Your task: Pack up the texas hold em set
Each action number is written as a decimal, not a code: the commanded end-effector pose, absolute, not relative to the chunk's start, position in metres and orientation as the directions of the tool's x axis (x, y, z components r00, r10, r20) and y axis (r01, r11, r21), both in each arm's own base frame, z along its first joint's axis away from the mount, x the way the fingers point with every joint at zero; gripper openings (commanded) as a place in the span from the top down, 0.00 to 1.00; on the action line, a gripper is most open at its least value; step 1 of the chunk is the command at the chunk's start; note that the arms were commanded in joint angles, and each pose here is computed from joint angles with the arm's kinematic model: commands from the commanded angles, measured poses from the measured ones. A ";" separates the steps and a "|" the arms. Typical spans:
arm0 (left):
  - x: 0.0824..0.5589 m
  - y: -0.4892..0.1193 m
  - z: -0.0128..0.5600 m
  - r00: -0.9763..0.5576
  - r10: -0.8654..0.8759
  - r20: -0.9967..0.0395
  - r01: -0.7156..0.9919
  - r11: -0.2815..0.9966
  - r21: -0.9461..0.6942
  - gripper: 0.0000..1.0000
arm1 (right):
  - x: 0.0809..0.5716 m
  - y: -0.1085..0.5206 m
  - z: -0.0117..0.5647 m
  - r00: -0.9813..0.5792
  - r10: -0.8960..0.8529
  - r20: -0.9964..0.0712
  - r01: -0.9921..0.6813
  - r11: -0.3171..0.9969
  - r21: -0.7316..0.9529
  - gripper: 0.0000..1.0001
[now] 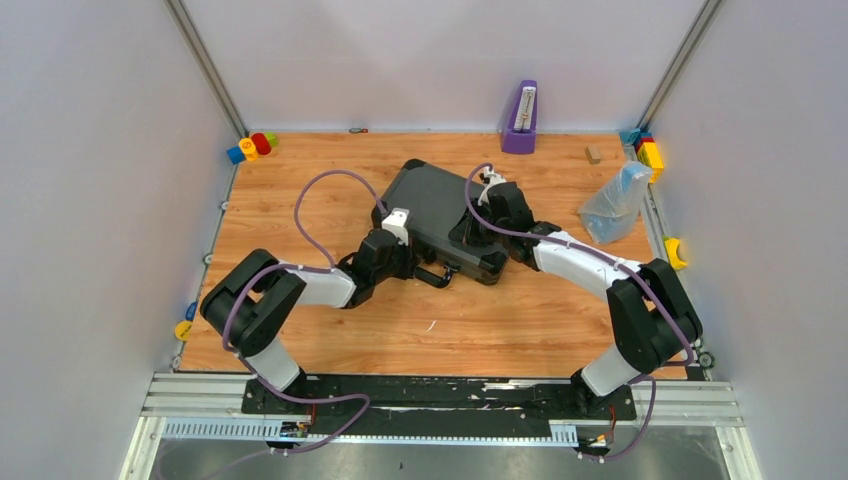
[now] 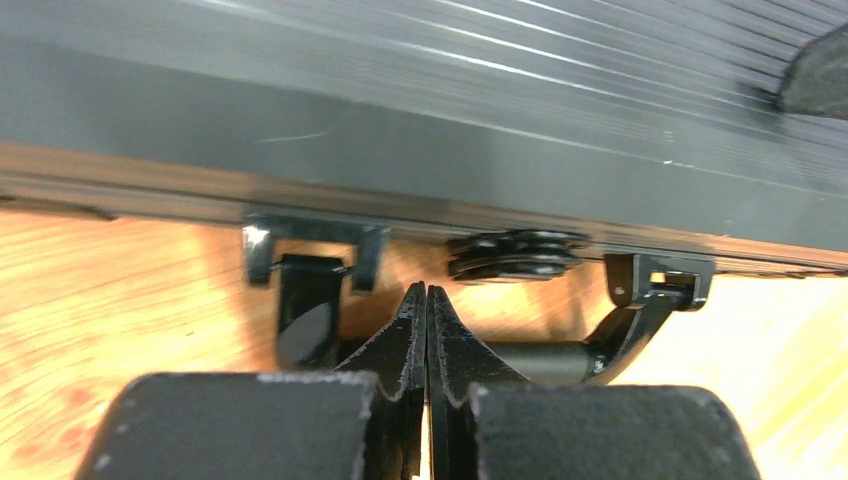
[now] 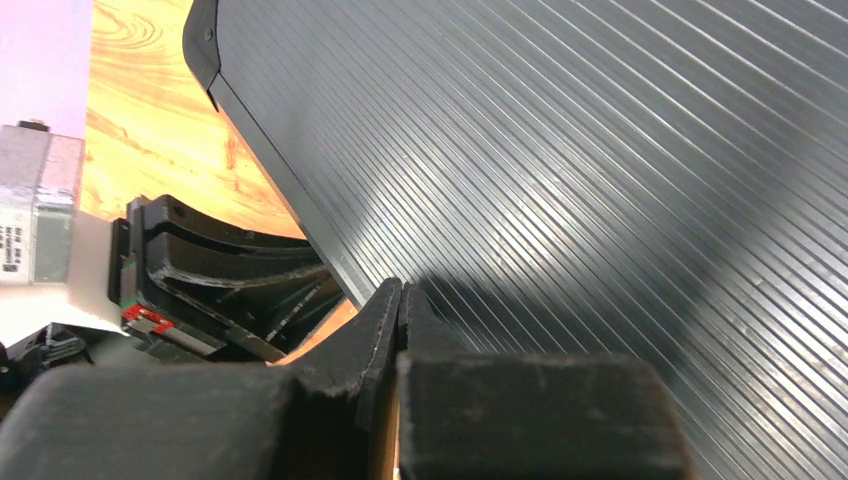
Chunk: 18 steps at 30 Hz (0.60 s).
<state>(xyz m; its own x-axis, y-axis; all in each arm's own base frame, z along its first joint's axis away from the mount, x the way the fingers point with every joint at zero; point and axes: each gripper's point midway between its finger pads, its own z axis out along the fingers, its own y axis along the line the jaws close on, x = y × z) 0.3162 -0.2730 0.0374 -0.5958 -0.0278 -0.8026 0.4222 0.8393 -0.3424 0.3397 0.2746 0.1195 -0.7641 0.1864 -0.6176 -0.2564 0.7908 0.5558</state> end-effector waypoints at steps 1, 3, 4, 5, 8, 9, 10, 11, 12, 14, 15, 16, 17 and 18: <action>0.314 -0.240 0.046 -0.578 -0.007 -0.816 0.355 0.898 -0.259 1.00 | 0.304 0.255 0.065 -0.861 0.088 -0.502 -0.189 0.860 0.475 1.00; 0.312 -0.237 0.061 -0.560 -0.021 -0.828 0.358 0.896 -0.265 0.99 | 0.305 0.255 0.067 -0.856 0.091 -0.509 -0.192 0.858 0.476 1.00; 0.310 -0.236 0.063 -0.560 -0.022 -0.828 0.358 0.895 -0.266 0.99 | 0.305 0.255 0.068 -0.854 0.091 -0.512 -0.195 0.857 0.477 1.00; 0.309 -0.237 0.071 -0.548 -0.031 -0.836 0.365 0.890 -0.272 0.98 | 0.304 0.255 0.068 -0.854 0.090 -0.513 -0.197 0.856 0.478 1.00; 0.306 -0.243 0.076 -0.562 -0.016 -0.827 0.394 0.874 -0.285 0.98 | 0.303 0.256 0.068 -0.855 0.088 -0.511 -0.198 0.856 0.478 1.00; 0.308 -0.247 0.079 -0.561 -0.019 -0.828 0.402 0.868 -0.292 0.98 | 0.303 0.256 0.068 -0.855 0.088 -0.511 -0.198 0.855 0.479 1.00; 0.307 -0.251 0.080 -0.566 -0.017 -0.824 0.416 0.857 -0.304 0.99 | 0.304 0.256 0.068 -0.854 0.087 -0.513 -0.199 0.856 0.477 1.00; 0.307 -0.253 0.080 -0.569 -0.021 -0.822 0.420 0.852 -0.312 0.99 | 0.304 0.256 0.068 -0.853 0.087 -0.514 -0.199 0.857 0.476 1.00; 0.307 -0.256 0.080 -0.571 -0.023 -0.821 0.427 0.846 -0.320 0.99 | 0.304 0.256 0.068 -0.852 0.087 -0.516 -0.200 0.857 0.475 1.00; 0.309 -0.259 0.081 -0.571 -0.031 -0.821 0.427 0.842 -0.329 0.99 | 0.304 0.255 0.068 -0.852 0.087 -0.517 -0.199 0.859 0.472 1.00; 0.308 -0.261 0.080 -0.574 -0.029 -0.818 0.434 0.837 -0.334 0.99 | 0.303 0.255 0.068 -0.852 0.086 -0.517 -0.199 0.859 0.472 1.00; 0.309 -0.264 0.080 -0.578 -0.026 -0.816 0.442 0.830 -0.340 0.99 | 0.304 0.255 0.068 -0.852 0.087 -0.517 -0.199 0.859 0.472 1.00; 0.309 -0.266 0.080 -0.579 -0.025 -0.815 0.447 0.827 -0.342 0.99 | 0.304 0.255 0.068 -0.852 0.086 -0.516 -0.199 0.859 0.472 1.00; 0.310 -0.268 0.081 -0.581 -0.024 -0.814 0.453 0.821 -0.347 0.98 | 0.304 0.255 0.068 -0.851 0.087 -0.517 -0.199 0.859 0.471 1.00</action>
